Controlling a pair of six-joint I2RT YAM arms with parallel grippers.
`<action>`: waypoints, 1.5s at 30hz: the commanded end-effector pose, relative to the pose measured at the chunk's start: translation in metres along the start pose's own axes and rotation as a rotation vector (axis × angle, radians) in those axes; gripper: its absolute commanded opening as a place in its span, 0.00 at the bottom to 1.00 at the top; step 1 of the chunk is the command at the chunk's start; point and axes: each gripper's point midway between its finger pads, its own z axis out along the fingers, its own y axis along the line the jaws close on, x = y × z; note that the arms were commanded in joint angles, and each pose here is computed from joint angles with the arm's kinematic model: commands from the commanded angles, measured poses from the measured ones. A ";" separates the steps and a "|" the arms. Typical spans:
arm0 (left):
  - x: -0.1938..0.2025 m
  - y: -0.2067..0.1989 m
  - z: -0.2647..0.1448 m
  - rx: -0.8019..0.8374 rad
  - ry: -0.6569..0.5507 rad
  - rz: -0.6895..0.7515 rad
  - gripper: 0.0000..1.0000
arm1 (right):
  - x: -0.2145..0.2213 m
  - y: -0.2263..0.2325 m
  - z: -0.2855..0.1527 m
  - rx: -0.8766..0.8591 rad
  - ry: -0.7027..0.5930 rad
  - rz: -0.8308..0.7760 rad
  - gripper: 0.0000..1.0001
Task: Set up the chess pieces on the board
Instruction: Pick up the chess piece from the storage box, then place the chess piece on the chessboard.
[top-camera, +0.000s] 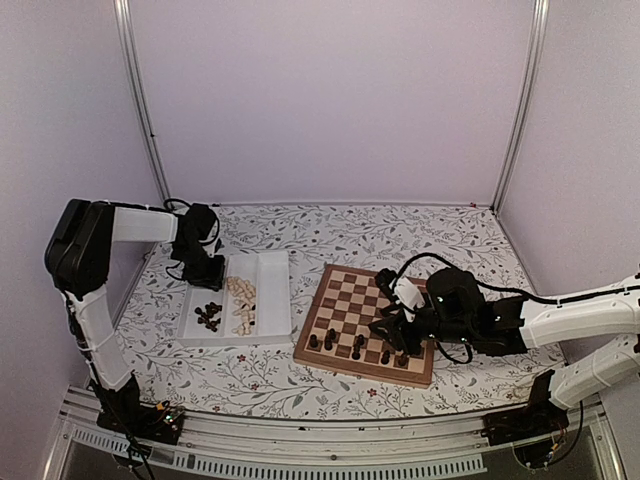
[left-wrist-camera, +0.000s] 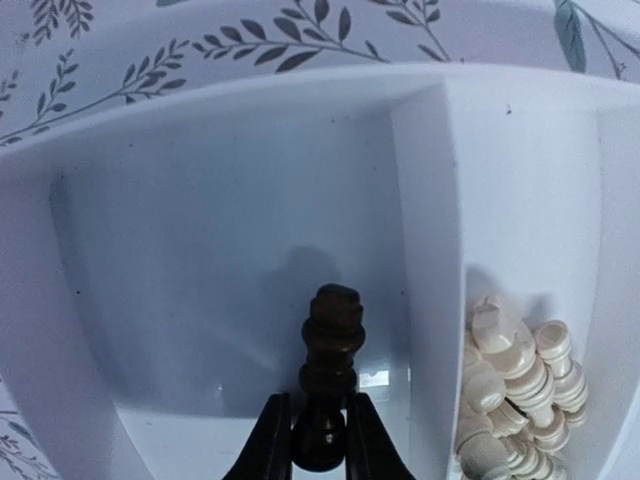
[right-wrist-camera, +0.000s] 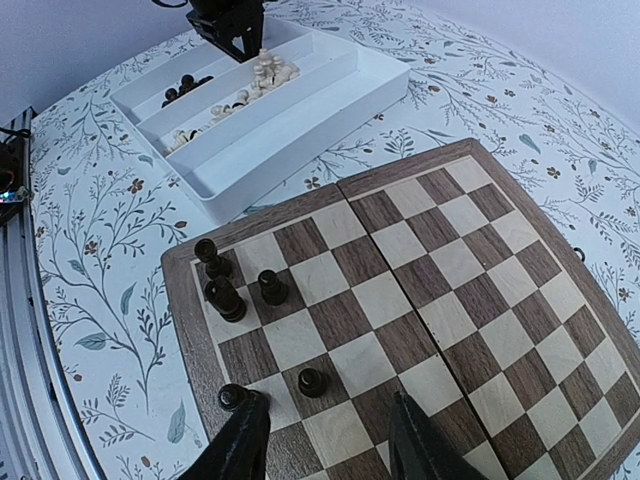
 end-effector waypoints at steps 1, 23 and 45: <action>0.018 -0.001 -0.004 -0.030 0.059 0.046 0.13 | -0.022 0.002 -0.002 -0.011 -0.050 -0.010 0.43; 0.093 -0.212 -0.238 0.757 -0.741 0.858 0.03 | -0.140 0.017 -0.016 -0.275 -0.242 0.159 0.53; 0.121 -0.251 -0.228 0.846 -0.668 0.958 0.02 | -0.168 0.070 0.025 -0.640 -0.214 0.244 0.58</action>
